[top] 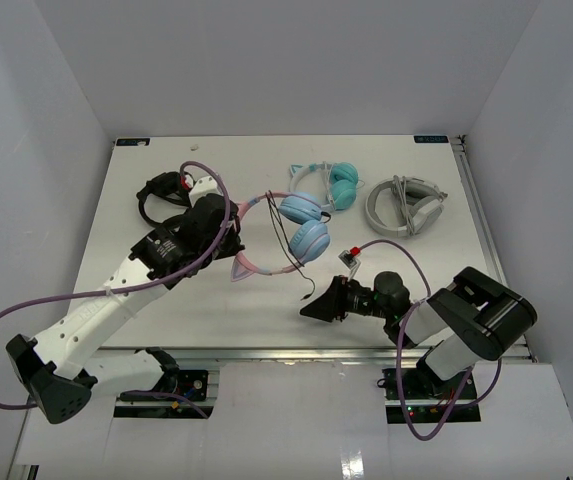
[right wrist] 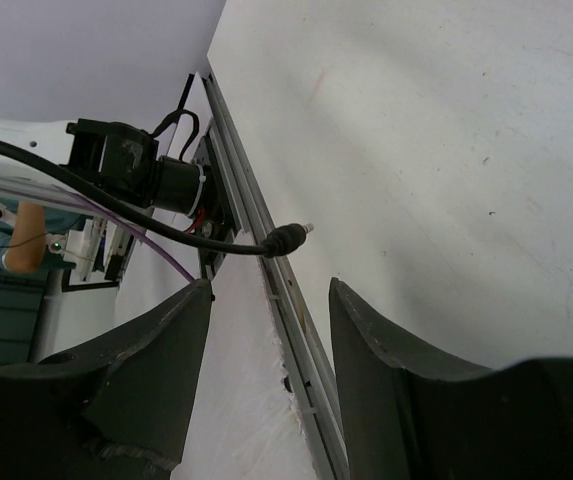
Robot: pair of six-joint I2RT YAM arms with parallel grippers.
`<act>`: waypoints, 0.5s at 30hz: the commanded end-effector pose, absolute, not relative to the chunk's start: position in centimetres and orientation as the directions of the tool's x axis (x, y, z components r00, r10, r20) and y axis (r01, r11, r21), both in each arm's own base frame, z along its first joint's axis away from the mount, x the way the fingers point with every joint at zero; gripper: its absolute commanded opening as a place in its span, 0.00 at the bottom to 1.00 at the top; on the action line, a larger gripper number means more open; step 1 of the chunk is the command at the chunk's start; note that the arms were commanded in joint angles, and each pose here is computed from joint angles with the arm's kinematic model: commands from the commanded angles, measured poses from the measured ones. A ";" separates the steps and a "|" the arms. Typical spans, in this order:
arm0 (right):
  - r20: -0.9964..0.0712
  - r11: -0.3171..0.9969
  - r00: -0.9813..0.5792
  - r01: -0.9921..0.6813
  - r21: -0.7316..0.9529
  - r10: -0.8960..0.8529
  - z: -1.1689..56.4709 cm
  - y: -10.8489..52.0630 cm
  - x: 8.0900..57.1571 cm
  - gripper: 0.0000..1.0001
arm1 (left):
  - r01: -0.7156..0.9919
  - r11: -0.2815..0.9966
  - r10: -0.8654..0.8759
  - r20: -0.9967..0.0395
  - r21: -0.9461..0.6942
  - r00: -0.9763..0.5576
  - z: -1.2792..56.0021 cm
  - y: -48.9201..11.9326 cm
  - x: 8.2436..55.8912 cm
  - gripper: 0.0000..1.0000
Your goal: Wrap the headphones
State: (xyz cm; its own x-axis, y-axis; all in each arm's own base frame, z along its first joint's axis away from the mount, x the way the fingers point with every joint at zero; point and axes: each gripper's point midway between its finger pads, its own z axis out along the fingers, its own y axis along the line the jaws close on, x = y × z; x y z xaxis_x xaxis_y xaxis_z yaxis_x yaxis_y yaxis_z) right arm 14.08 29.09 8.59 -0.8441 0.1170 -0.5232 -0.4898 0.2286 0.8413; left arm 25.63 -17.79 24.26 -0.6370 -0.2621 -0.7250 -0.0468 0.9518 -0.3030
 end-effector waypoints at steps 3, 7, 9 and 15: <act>-0.753 -0.060 -0.527 -0.832 0.551 0.395 21.4 29.8 14.9 0.58 | -0.004 0.890 -0.385 -0.747 -0.455 -0.542 28.9 -18.6 26.1 0.00; -0.738 -0.066 -0.553 -0.815 0.576 0.386 21.1 31.0 16.3 0.57 | 0.015 0.887 -0.375 -0.738 -0.462 -0.561 28.7 -19.0 25.7 0.00; -0.729 -0.074 -0.564 -0.807 0.585 0.386 21.2 31.4 16.7 0.56 | 0.014 0.886 -0.375 -0.735 -0.463 -0.565 28.4 -19.0 25.6 0.00; -0.735 -0.077 -0.554 -0.816 0.573 0.391 21.5 31.7 17.0 0.55 | 0.010 0.890 -0.369 -0.735 -0.455 -0.569 27.6 -18.9 25.6 0.00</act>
State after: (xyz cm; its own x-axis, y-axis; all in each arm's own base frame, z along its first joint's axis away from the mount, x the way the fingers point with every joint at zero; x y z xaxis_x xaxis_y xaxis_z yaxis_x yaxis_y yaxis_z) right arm 17.06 31.58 9.38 -0.8465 0.1396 -0.5137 -0.4807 0.2140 0.8504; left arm 25.25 -18.05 24.93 -0.6227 -0.2860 -0.7283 -0.0201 0.9364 -0.3505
